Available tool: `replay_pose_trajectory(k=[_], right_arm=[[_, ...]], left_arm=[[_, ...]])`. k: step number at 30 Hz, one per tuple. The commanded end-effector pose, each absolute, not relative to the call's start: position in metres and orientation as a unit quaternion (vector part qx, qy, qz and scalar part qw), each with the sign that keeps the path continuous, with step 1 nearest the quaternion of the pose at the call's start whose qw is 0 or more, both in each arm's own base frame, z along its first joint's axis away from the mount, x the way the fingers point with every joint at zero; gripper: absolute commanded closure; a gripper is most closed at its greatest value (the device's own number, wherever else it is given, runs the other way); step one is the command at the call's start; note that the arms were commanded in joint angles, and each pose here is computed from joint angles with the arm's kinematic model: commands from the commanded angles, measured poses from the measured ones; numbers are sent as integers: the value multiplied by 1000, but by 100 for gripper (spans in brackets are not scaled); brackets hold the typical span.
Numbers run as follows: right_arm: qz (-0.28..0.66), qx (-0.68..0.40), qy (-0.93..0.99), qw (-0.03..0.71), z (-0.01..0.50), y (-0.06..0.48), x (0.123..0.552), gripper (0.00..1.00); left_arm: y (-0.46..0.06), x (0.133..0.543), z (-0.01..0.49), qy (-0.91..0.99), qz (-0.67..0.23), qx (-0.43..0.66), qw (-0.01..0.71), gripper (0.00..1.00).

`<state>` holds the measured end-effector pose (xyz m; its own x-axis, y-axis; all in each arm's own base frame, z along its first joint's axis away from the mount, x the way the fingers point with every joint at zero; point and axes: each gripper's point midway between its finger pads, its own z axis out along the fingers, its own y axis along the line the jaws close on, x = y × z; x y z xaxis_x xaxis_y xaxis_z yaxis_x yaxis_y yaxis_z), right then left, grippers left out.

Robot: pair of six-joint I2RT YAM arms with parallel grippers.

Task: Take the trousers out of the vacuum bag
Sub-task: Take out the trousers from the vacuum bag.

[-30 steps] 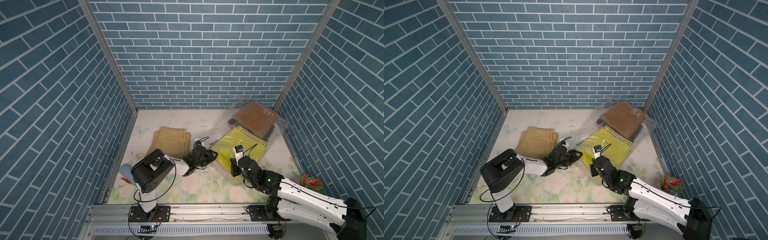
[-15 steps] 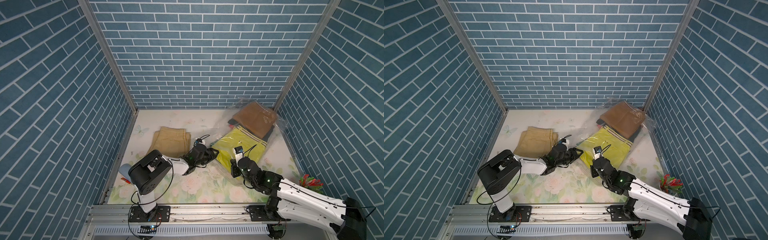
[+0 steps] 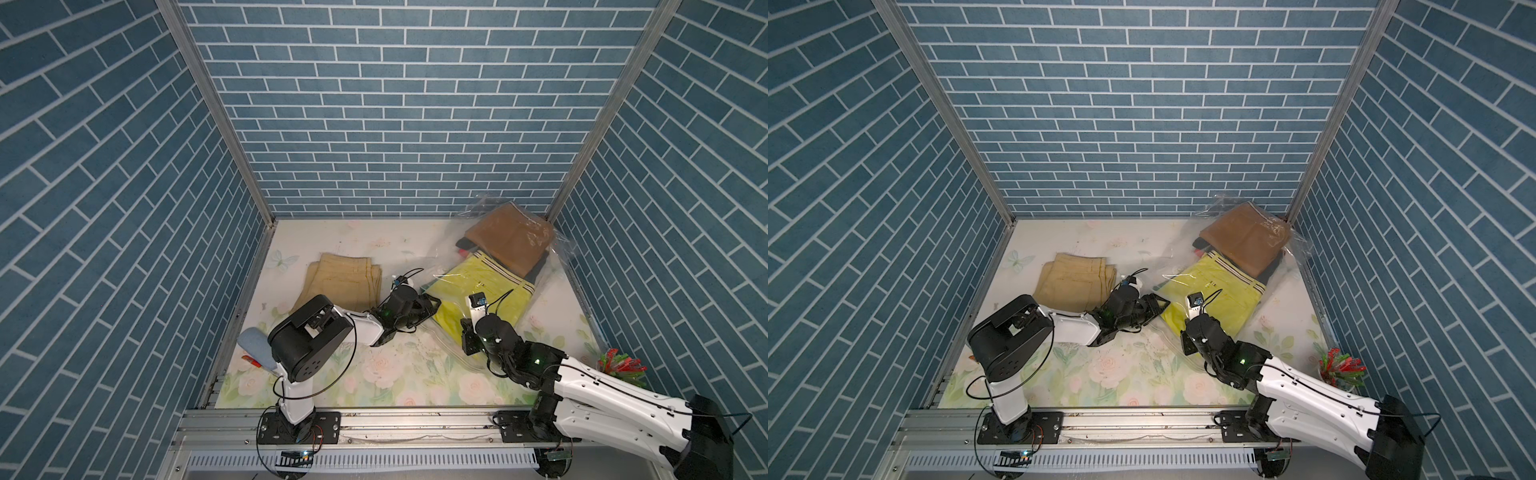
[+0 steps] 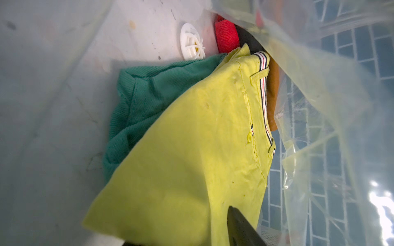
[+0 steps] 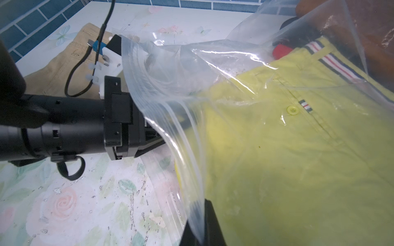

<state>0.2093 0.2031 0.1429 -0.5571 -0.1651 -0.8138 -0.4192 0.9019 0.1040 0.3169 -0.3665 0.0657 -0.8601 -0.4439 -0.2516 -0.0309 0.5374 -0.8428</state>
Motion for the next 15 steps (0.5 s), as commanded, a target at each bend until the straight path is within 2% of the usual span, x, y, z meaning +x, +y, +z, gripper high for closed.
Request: replay_pose_trajectory(k=[1, 2, 7, 15], right_arm=[[155, -156, 870, 441, 142, 204, 208, 100], [155, -156, 870, 440, 142, 204, 208, 100], [156, -156, 870, 441, 142, 205, 208, 100], [162, -146, 869, 445, 144, 207, 210, 100]], left_arm=[[-368, 323, 63, 853, -448, -125, 236, 46], [-369, 324, 62, 853, -448, -124, 236, 49], [-372, 324, 63, 854, -449, -119, 233, 81], [-371, 323, 76, 851, -452, -110, 242, 100]])
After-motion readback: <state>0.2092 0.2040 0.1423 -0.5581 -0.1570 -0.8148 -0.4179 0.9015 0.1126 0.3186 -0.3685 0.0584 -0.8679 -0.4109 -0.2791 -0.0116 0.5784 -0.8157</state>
